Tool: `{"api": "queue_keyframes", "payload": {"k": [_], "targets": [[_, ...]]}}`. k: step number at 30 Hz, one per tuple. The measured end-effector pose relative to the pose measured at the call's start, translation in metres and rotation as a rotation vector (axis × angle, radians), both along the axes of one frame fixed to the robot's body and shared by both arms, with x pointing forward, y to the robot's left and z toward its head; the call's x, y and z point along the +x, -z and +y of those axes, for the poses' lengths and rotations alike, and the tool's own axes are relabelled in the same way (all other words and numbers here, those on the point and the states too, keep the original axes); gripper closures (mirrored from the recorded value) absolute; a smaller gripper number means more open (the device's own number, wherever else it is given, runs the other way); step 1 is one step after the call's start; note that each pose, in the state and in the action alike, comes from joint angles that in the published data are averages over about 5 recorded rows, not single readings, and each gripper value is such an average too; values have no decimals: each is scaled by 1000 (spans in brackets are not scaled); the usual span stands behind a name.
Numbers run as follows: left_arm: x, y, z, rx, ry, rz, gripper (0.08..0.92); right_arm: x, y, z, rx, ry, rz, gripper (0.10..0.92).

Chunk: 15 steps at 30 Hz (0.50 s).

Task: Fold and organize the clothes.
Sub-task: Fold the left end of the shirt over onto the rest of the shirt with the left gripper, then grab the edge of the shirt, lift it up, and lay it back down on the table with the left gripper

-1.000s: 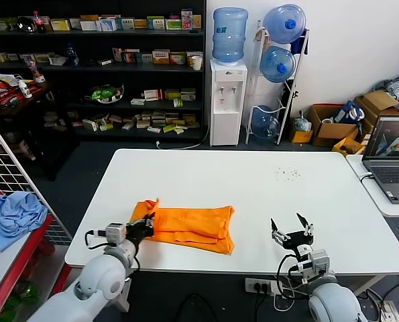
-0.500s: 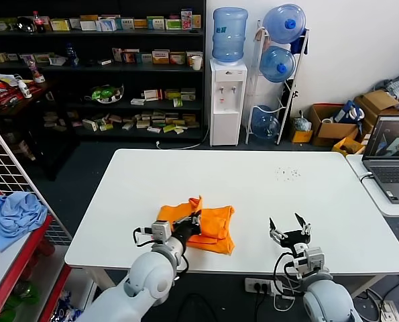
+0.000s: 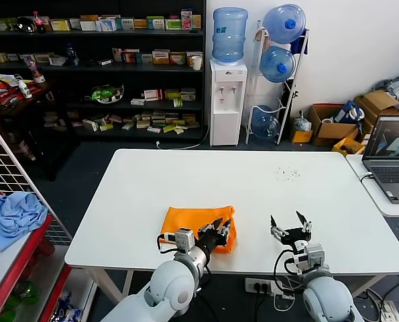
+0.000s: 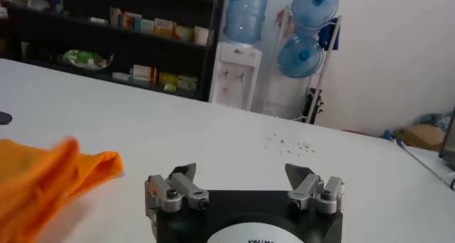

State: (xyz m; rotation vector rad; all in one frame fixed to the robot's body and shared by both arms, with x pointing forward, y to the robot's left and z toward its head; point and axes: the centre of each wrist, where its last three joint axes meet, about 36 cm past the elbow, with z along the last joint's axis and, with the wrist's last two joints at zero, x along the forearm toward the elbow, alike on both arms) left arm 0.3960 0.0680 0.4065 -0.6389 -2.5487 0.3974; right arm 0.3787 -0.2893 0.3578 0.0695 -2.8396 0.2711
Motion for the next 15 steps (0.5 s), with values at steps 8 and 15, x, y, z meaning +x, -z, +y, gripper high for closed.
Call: {"api": "queue_keyframes", "payload": {"k": [8,15], "targets": [[5,-1,18,-21,-46,-55,354,-1,-4,2,3,-10,-2,200],[13,9,64,64,-65,-63,190,-1,-7,3,3,-39,-1,200]]}}
